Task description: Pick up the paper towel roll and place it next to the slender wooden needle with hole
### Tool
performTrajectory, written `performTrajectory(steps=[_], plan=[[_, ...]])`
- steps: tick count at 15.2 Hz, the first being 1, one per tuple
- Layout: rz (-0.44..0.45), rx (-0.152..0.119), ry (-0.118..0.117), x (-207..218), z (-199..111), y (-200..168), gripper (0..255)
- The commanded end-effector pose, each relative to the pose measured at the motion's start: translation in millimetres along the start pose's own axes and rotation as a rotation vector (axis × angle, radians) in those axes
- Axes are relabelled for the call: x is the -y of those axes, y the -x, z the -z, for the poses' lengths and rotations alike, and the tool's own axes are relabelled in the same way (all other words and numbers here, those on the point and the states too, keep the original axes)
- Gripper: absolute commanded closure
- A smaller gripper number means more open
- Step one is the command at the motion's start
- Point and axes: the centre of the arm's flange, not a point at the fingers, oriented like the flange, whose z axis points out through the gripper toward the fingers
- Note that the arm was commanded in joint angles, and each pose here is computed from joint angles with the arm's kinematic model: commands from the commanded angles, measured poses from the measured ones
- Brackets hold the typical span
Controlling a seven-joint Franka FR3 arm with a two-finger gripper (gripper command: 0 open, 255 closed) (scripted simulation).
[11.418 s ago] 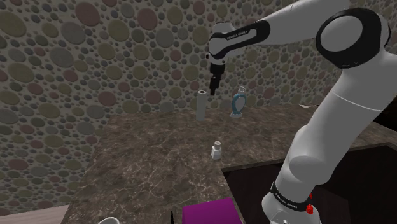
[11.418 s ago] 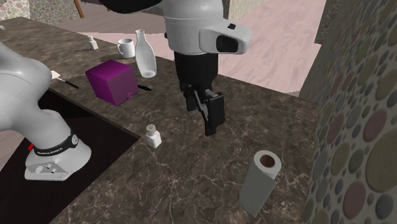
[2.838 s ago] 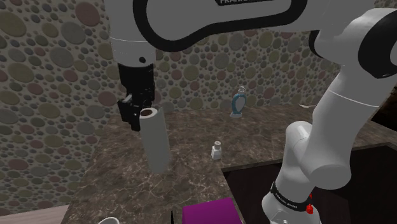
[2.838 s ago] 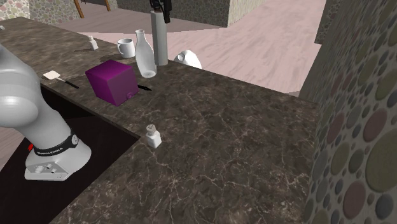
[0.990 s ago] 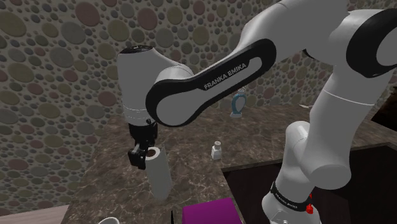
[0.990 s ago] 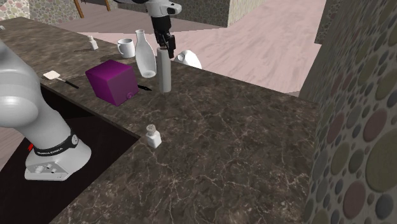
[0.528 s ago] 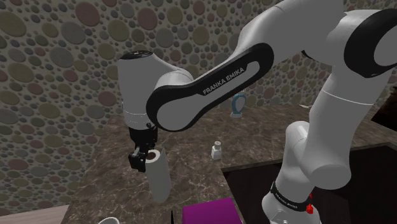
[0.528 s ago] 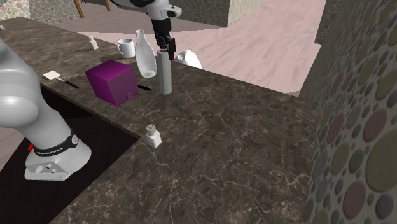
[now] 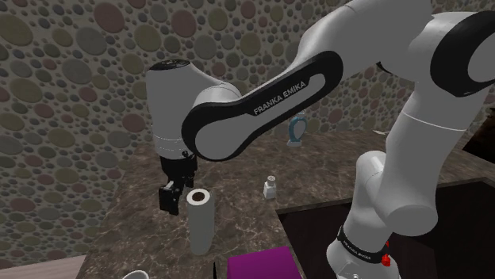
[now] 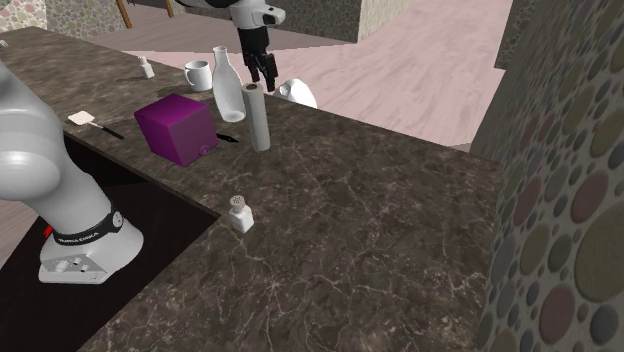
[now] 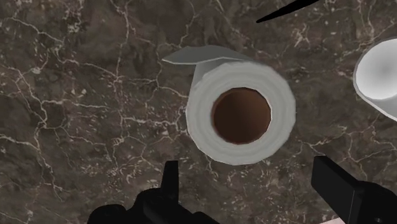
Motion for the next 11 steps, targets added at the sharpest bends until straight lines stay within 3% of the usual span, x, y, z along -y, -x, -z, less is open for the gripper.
performTrajectory(steps=[1,3,11], plan=[[0.0,0.0,0.0,-0.1,20.4,0.4,0],[0.0,0.0,0.0,-0.1,43.9,0.4,0],[0.0,0.0,0.0,-0.1,44.0,0.4,0]])
